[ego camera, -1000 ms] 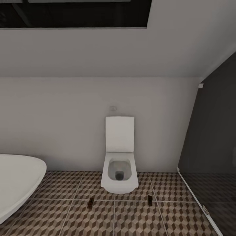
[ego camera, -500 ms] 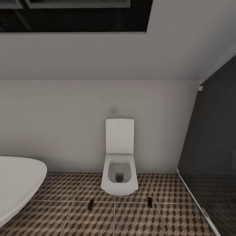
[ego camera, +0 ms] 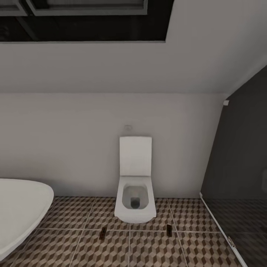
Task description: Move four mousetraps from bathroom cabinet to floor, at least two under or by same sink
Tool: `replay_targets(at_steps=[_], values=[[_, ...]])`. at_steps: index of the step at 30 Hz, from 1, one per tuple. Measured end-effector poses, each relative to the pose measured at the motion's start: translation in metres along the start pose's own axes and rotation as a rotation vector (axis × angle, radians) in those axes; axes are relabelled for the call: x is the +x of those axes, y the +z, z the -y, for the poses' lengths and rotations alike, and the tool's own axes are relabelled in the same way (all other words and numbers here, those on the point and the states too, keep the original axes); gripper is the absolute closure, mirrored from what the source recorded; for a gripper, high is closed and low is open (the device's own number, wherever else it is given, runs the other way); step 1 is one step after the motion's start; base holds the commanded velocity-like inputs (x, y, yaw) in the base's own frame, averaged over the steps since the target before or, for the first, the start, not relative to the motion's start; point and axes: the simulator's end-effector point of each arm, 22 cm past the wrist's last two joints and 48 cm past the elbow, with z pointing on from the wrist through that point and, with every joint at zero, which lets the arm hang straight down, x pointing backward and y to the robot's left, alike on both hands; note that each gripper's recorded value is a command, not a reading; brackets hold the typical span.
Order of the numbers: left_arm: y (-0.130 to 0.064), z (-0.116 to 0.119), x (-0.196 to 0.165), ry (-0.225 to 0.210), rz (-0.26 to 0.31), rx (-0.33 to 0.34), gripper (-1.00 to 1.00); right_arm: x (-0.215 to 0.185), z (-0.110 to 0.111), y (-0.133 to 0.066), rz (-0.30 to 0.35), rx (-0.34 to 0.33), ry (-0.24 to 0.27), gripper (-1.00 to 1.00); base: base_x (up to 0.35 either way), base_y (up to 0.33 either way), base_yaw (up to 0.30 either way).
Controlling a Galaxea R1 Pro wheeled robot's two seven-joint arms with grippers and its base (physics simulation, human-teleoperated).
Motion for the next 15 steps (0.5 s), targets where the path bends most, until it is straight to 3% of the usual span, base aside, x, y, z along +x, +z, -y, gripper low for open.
replay_targets(at_steps=[15], values=[[-0.023,0.003,-0.009,0.001,0.001,0.0,-1.0,-0.006,0.003,-0.024,-0.001,-0.004,-0.001,-1.0,0.0,0.0,0.0]])
